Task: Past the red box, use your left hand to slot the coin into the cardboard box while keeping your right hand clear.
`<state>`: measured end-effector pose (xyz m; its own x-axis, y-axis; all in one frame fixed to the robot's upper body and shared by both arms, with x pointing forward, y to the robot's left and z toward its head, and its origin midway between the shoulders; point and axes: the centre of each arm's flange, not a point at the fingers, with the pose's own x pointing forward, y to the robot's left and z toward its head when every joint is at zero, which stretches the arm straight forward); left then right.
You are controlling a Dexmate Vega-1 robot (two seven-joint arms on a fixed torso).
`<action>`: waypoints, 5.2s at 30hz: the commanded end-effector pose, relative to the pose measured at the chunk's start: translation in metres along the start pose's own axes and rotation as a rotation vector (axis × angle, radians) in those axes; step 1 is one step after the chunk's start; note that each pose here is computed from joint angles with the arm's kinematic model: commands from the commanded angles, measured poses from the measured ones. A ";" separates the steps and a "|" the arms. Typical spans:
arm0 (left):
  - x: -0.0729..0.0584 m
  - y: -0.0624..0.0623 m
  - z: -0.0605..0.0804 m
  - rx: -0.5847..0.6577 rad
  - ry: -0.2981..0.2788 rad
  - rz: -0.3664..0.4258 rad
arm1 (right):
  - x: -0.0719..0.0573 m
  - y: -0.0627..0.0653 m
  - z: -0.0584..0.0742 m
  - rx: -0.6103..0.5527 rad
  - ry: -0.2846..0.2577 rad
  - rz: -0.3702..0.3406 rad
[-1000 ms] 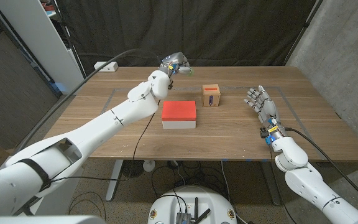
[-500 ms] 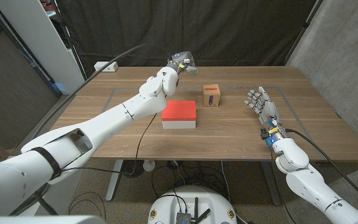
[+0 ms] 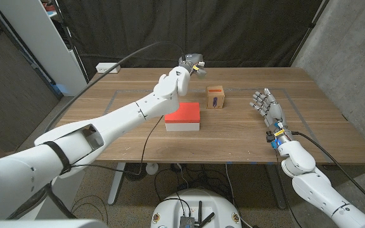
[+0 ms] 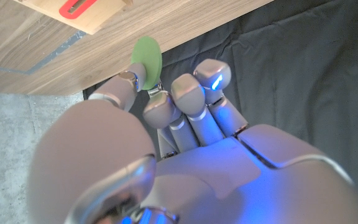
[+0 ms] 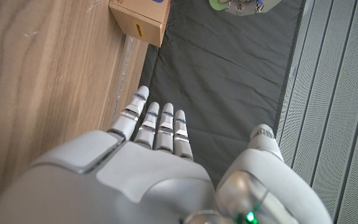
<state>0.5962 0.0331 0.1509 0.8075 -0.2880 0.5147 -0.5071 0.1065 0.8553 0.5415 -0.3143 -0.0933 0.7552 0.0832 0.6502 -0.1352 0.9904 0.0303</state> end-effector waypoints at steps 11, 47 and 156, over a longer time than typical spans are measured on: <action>0.018 -0.012 0.033 0.061 -0.058 -0.088 | -0.007 -0.001 -0.003 0.015 -0.006 -0.019; 0.036 -0.023 0.033 0.112 -0.173 -0.107 | -0.016 -0.006 -0.003 0.014 -0.005 -0.033; 0.060 -0.071 0.045 0.115 -0.217 -0.198 | -0.017 -0.011 -0.018 0.028 0.025 -0.054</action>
<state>0.6644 -0.0333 0.1206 0.8165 -0.4860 0.3117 -0.3940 -0.0745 0.9161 0.5403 -0.3249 -0.1170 0.7766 0.0317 0.6292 -0.1101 0.9902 0.0860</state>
